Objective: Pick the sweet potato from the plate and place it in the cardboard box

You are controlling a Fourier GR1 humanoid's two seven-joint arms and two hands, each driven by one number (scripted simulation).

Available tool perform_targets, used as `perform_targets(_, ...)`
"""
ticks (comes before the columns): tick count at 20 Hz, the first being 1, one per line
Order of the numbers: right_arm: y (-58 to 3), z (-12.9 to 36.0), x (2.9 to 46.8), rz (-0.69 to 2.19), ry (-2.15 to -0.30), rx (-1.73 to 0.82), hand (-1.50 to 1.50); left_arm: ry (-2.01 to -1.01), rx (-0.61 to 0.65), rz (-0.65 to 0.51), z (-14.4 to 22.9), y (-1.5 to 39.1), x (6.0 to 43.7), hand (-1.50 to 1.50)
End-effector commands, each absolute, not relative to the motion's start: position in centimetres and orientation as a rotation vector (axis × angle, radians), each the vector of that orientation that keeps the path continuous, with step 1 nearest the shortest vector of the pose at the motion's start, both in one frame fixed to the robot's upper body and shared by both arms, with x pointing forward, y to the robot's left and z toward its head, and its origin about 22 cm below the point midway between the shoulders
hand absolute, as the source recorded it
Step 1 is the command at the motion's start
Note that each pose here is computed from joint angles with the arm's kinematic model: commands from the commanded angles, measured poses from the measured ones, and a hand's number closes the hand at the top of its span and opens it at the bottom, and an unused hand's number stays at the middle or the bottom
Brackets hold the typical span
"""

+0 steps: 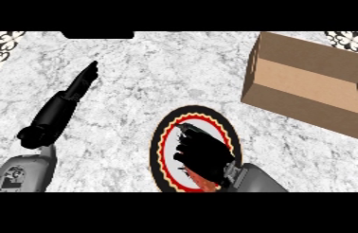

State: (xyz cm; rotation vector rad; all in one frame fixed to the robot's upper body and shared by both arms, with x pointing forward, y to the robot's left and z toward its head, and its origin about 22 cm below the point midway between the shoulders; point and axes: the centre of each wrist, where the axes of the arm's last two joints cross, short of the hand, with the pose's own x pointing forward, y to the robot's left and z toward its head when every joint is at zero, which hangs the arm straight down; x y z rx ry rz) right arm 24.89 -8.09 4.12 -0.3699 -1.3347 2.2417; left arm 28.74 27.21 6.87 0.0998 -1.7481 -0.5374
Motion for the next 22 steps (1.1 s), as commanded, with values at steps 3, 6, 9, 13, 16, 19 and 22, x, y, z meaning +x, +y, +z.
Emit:
perform_targets(3, -7.5, 2.1, 24.2, 2.273, -1.521, -0.31, 1.5, -1.751, 0.089, -0.533, 5.7, 27.4, 29.5, 0.0)
perform_targets(6, -8.9, 3.1, 26.3, 2.265, -1.601, -0.322, 1.5, -1.742, 0.076, -0.53, 5.3, 26.2, 28.2, 0.0)
perform_targets(9, -7.3, 4.7, 25.0, 2.195, -1.644, -0.324, 1.5, -1.759, 0.094, -0.521, 4.8, 26.2, 29.5, 0.0)
perform_targets(13, -14.2, 2.0, 24.4, 1.999, -1.576, -0.271, 1.5, -1.742, 0.114, -0.521, 5.2, 26.7, 28.2, 0.0)
perform_targets(16, -14.2, 2.3, 22.6, 1.899, -1.633, -0.258, 1.5, -1.763, 0.099, -0.528, 8.1, 26.5, 29.3, 0.0)
perform_targets(19, -14.8, 5.4, 21.4, 1.84, -1.774, -0.27, 1.5, -1.742, 0.108, -0.525, 6.3, 27.1, 28.5, 0.0)
perform_targets(22, -15.3, 7.4, 23.0, 1.806, -1.892, -0.334, 1.5, -1.737, 0.08, -0.513, 6.6, 26.9, 28.9, 0.0)
